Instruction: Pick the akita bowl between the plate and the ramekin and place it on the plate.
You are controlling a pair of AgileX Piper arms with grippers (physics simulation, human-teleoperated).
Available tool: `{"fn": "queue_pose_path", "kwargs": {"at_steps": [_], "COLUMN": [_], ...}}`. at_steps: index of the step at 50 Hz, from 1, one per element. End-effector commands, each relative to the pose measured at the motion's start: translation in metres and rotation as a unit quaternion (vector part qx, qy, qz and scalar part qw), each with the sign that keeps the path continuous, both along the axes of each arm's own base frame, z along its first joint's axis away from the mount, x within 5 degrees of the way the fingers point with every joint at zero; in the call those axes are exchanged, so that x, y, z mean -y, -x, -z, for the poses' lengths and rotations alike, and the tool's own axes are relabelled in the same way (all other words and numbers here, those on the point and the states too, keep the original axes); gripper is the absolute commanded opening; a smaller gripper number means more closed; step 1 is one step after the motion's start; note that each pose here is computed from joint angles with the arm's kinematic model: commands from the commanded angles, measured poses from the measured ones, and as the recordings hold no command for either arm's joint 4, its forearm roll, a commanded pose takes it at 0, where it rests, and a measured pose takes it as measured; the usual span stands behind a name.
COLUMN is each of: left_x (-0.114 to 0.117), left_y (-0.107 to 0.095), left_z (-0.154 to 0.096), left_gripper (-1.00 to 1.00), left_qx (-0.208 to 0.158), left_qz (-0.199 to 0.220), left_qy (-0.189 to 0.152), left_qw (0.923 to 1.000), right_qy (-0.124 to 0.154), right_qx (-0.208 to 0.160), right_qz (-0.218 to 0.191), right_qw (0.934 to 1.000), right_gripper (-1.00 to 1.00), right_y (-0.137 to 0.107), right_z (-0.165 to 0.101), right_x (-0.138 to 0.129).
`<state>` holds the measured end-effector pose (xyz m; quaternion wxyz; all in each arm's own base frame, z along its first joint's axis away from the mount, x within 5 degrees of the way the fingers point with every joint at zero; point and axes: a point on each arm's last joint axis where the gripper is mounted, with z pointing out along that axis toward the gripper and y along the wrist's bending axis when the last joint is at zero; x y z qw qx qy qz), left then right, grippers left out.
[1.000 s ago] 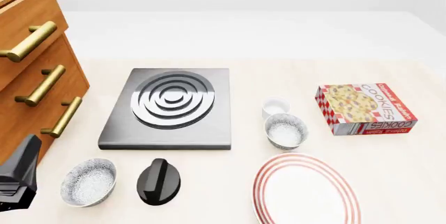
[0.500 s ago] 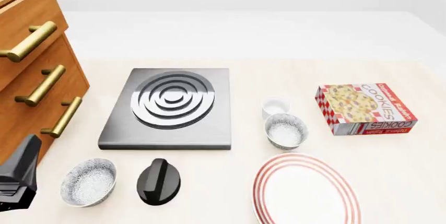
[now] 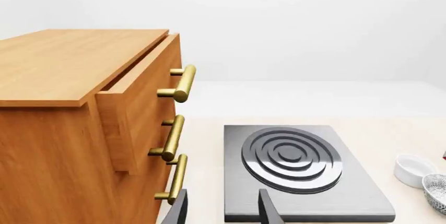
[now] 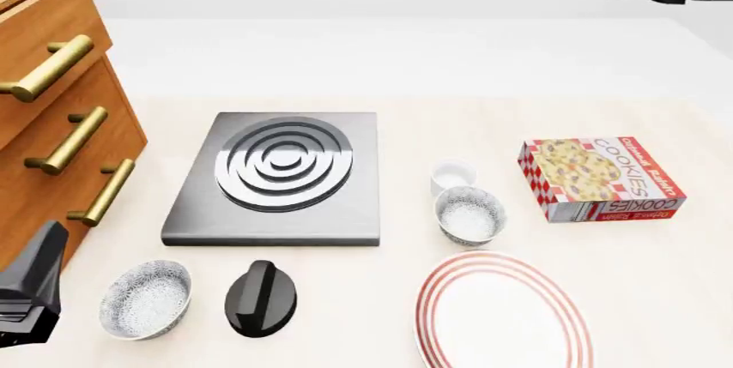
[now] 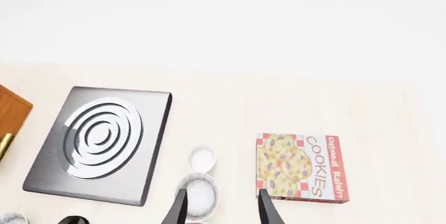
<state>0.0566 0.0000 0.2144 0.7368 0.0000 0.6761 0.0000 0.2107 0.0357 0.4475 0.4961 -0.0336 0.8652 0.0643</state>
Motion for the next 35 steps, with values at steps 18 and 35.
{"fn": "queue_pose_path", "kwargs": {"at_steps": [18, 35], "left_x": [0.0, 0.0], "left_y": [0.0, 0.0], "left_z": [0.0, 0.0], "left_gripper": [1.0, 1.0], "left_qx": [0.0, 0.0], "left_qz": [0.0, 0.0], "left_qy": [0.0, 0.0], "left_qw": [1.0, 1.0], "right_qy": [0.008, 0.014], "right_qx": [-0.079, -0.099], "right_qz": [0.033, 0.035], "right_qw": [0.9963, 0.9944], "right_gripper": [1.0, 1.0], "right_y": [-0.04, -0.054], "right_z": [0.053, 0.082], "right_x": [0.009, 0.01]}}
